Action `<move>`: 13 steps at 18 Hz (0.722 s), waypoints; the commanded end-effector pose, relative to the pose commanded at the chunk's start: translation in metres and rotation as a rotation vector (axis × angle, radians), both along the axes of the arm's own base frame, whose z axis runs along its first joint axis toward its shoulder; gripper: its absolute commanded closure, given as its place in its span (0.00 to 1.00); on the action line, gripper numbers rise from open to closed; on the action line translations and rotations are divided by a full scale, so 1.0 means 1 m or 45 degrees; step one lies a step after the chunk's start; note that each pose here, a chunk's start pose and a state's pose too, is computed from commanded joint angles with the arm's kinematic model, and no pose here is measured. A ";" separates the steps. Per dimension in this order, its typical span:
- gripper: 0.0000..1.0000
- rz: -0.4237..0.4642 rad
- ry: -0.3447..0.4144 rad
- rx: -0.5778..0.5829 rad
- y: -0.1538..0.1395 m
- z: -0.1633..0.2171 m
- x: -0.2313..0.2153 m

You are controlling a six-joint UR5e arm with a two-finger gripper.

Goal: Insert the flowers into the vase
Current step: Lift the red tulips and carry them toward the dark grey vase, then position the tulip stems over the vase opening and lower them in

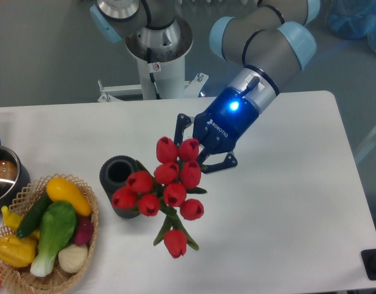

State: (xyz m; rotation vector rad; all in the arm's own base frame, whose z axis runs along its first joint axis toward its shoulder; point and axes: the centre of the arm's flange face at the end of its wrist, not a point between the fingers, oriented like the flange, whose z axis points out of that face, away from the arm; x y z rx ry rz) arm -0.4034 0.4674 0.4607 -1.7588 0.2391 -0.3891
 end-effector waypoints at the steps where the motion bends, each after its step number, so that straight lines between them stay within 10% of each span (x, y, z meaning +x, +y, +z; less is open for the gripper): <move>1: 1.00 -0.014 -0.003 0.023 0.001 0.002 0.003; 13: 1.00 -0.093 -0.105 0.207 -0.019 0.019 0.044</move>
